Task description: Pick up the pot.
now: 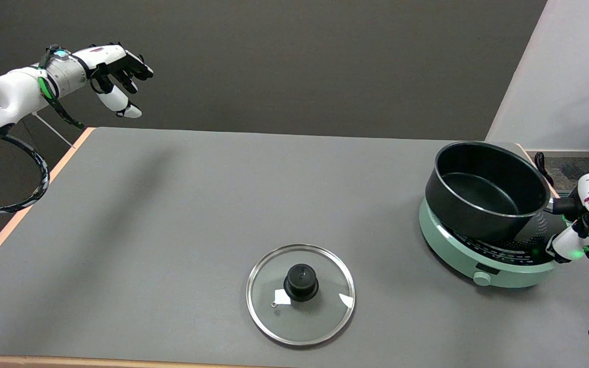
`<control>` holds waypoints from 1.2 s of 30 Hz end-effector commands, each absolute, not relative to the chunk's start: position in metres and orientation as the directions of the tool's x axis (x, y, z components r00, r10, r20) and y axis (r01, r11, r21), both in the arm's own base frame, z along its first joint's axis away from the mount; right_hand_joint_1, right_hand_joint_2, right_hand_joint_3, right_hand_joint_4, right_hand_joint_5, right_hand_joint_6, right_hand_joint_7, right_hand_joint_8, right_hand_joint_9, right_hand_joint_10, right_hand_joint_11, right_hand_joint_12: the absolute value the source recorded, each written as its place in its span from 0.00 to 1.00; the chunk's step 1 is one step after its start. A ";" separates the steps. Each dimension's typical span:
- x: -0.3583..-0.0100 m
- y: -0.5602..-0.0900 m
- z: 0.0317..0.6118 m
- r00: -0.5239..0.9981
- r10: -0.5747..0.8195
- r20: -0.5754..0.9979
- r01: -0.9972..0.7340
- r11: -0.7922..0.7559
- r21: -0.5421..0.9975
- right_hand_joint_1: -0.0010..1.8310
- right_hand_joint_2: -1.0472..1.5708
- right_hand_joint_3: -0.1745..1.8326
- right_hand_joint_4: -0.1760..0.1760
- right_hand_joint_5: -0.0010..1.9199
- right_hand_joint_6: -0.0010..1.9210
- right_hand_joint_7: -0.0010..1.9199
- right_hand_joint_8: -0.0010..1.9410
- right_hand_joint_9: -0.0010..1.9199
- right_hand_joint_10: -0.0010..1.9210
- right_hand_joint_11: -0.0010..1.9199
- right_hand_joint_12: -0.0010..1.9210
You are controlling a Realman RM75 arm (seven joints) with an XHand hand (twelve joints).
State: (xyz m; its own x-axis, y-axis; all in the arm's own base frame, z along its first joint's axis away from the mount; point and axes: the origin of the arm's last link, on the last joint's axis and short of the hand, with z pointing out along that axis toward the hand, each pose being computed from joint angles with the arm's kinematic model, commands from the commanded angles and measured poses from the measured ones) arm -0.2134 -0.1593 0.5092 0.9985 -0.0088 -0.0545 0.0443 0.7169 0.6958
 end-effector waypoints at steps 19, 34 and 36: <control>-0.203 -0.162 0.517 0.996 0.081 -0.028 -0.043 0.751 0.658 0.77 0.28 1.00 0.15 0.91 0.91 0.91 0.90 0.91 0.91 0.91 0.91; -0.198 -0.160 0.517 0.989 0.146 -0.028 -0.093 0.750 0.655 0.62 0.72 0.44 0.29 0.93 0.93 0.93 0.92 0.93 0.93 0.93 0.93; -0.198 -0.160 0.517 0.988 0.151 -0.028 -0.095 0.747 0.658 0.63 0.74 0.42 0.29 0.93 0.93 0.93 0.92 0.93 0.93 0.93 0.93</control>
